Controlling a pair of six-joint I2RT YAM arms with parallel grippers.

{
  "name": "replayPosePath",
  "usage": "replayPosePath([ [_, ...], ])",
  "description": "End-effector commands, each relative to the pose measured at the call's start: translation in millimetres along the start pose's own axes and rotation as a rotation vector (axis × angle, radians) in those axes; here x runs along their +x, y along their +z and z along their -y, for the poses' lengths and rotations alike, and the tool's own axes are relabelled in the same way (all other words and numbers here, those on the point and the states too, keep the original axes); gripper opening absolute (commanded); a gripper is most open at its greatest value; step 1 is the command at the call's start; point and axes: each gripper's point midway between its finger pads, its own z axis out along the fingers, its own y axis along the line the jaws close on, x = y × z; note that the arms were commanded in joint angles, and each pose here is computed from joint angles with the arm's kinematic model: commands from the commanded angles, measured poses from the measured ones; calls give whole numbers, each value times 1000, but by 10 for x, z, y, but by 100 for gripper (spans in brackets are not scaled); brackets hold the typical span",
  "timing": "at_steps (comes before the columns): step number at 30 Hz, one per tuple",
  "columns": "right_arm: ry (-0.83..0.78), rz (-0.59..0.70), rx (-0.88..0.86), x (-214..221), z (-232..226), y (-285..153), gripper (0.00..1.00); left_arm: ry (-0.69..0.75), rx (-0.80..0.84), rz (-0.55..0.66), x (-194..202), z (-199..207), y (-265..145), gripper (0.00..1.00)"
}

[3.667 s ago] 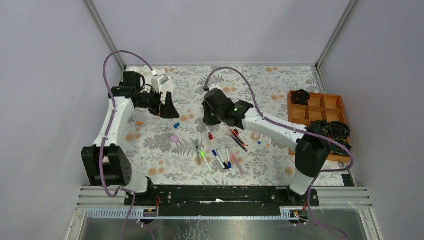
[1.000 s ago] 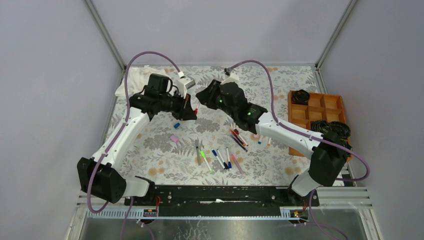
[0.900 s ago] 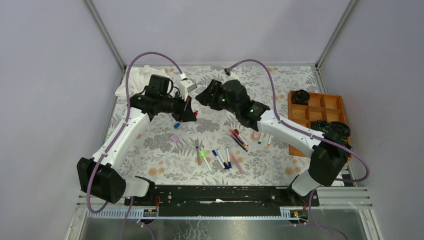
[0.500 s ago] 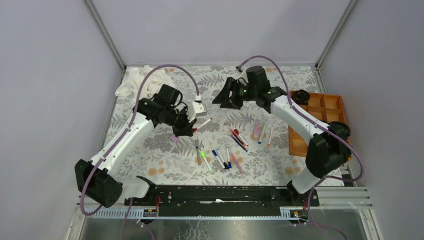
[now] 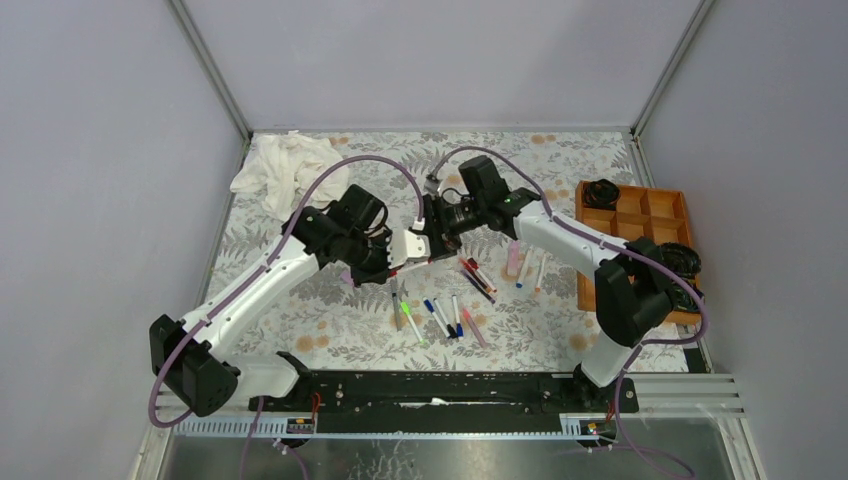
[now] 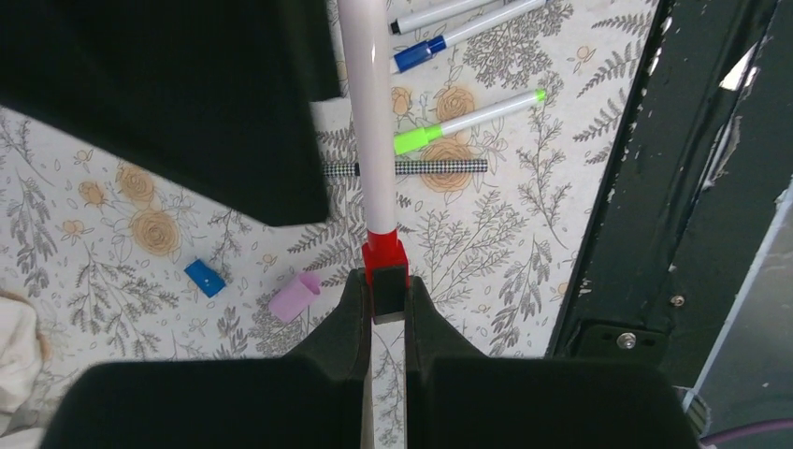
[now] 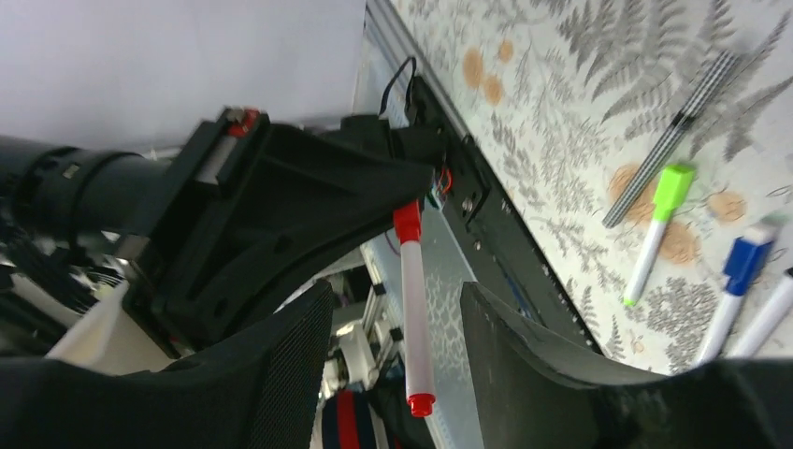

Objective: Open the pen caps

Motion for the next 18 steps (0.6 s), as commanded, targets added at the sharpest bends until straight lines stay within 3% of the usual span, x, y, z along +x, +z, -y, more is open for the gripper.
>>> replayPosePath([
  [1,-7,-117,-73,304,-86,57,59,47,-29,-47,76,-28,1,0],
  [8,6,-170,-48,439,-4,190,53,72,-31,-46,50,-30,5,0],
  [14,3,-185,-63,414,-35,270,36,110,-13,-38,23,54,21,0],
  [18,7,-203,-73,437,-36,298,29,147,-2,-23,1,128,9,0],
])
